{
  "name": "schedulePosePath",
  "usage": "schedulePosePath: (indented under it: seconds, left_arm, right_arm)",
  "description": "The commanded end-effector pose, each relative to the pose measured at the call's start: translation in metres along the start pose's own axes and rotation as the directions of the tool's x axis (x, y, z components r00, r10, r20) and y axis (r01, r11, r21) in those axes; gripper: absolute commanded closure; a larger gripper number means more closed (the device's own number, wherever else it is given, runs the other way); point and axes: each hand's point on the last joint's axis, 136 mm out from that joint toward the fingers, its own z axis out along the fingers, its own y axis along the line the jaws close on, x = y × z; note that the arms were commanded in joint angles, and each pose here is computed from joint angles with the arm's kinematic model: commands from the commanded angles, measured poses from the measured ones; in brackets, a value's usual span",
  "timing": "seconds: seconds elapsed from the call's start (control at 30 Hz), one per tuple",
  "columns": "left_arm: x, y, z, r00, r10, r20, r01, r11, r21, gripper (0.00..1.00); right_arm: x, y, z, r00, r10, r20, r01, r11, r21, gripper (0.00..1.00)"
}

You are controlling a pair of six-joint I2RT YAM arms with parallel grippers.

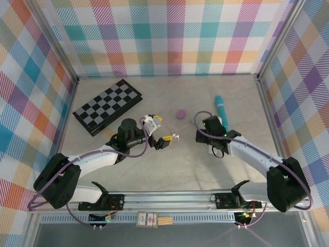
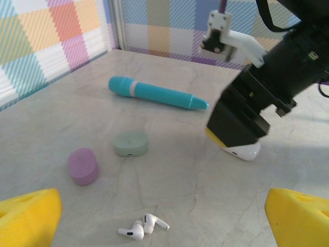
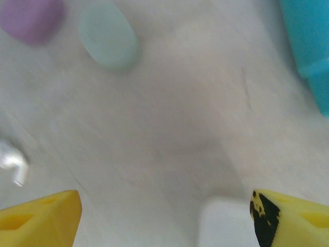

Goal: Insert wireless bluetooth earbuds into charging case

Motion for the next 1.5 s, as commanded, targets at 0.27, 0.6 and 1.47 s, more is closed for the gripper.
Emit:
schedulePosePath:
  seconds: [0.27,0.6,1.47]
  left_arm:
    - [-0.021,-0.017,0.008,0.998,0.050,0.035,-0.055,0.989,0.139,0.00]
    - [-0.020,-0.020,0.003,0.999,0.046,0.029,-0.050,0.989,0.140,0.00]
    - [-0.018,-0.013,0.002,0.999,0.013,0.035,-0.016,0.995,0.094,0.00]
  right_arm:
    - [0.054,-0.029,0.004,0.994,0.053,-0.099,-0.037,0.988,0.152,0.12]
    - [0.064,-0.022,0.029,0.988,0.038,-0.151,-0.015,0.988,0.151,0.28]
    - [0.057,-0.010,0.032,0.986,0.018,-0.166,0.002,0.993,0.119,0.39]
